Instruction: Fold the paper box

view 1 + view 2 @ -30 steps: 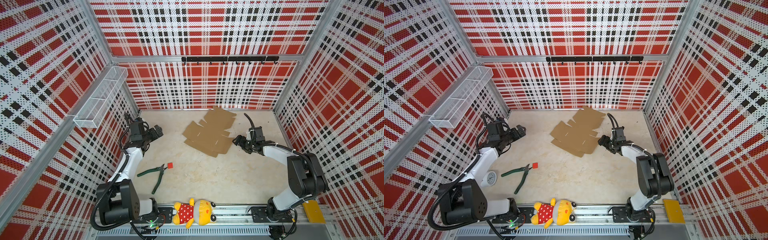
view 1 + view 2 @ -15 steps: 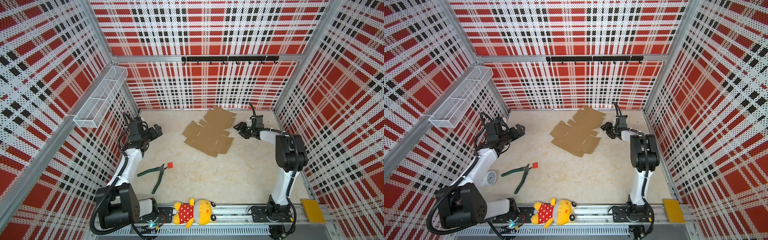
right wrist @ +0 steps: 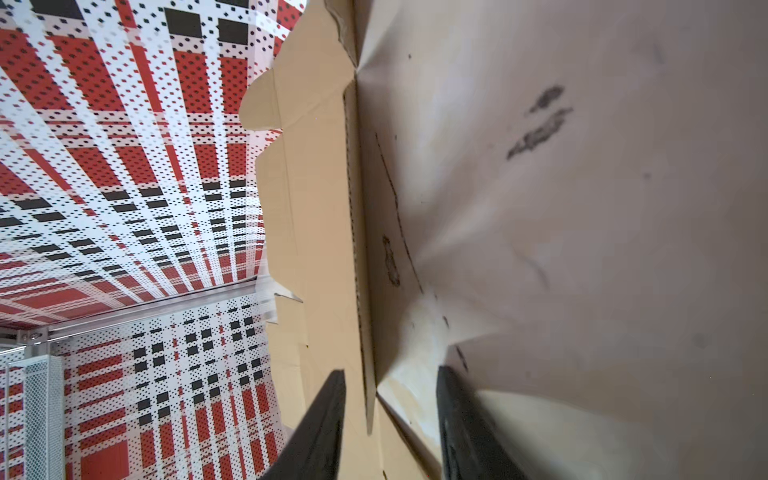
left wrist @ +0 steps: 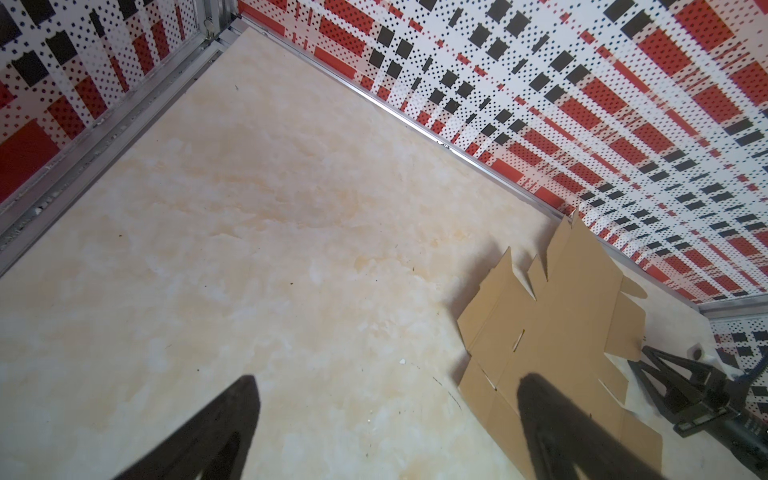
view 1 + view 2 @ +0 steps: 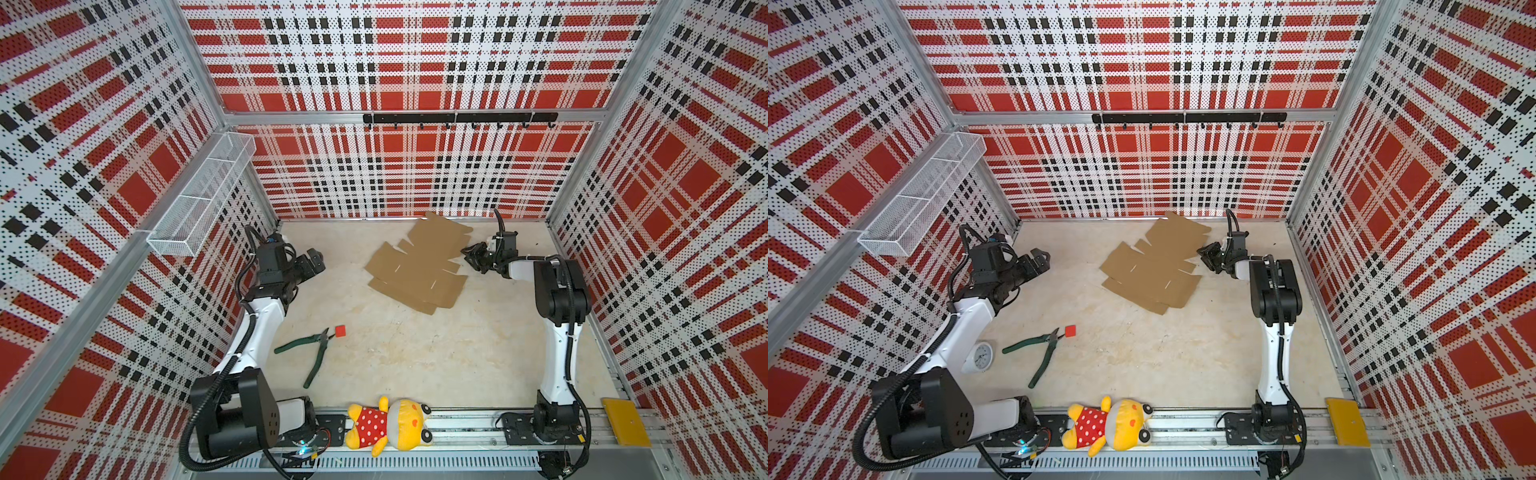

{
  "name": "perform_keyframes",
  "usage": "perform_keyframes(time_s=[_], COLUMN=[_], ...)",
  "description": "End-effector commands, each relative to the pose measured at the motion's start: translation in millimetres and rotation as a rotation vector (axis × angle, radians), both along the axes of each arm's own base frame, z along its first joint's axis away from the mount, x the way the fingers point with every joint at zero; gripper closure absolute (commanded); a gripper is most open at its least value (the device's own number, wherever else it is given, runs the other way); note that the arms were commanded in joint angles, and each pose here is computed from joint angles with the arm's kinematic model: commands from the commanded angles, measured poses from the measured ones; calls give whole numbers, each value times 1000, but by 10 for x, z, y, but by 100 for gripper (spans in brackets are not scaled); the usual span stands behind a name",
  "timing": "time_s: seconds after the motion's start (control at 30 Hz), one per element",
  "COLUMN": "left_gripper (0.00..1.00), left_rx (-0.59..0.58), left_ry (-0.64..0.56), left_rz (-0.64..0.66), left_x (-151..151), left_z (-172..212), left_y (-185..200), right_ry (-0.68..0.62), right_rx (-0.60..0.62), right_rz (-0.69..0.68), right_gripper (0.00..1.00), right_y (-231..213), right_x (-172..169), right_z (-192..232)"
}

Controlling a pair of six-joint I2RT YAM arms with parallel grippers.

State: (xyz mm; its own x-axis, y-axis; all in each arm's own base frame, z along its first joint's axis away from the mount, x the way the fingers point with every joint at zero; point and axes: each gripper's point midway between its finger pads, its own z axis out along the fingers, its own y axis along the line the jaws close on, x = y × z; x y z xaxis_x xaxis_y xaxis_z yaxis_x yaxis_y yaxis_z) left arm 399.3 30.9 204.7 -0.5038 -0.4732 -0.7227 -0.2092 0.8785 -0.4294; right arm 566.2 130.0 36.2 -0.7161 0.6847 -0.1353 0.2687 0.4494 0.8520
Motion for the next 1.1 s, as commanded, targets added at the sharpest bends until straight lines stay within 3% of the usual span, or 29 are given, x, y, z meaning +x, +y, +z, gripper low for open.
perform_keyframes(time_s=[0.0, 0.4, 0.77, 1.07], left_gripper=[1, 1, 1, 1], left_rx=[7, -2, -31, -117], left_ry=[-32, -31, -18, 2], left_rz=[18, 18, -8, -57], left_x=[-15, -19, 41, 60], left_z=[78, 70, -17, -162], left_y=[53, 47, -15, -239], right_ry=[20, 21, -4, 54], right_rx=[22, 42, 25, 58], right_rz=[-15, -69, -246, -377], right_gripper=[64, 95, 96, 96], right_y=[45, -58, -595, -715], right_x=[77, 68, -441, -1228], right_z=[-145, -199, -98, -334])
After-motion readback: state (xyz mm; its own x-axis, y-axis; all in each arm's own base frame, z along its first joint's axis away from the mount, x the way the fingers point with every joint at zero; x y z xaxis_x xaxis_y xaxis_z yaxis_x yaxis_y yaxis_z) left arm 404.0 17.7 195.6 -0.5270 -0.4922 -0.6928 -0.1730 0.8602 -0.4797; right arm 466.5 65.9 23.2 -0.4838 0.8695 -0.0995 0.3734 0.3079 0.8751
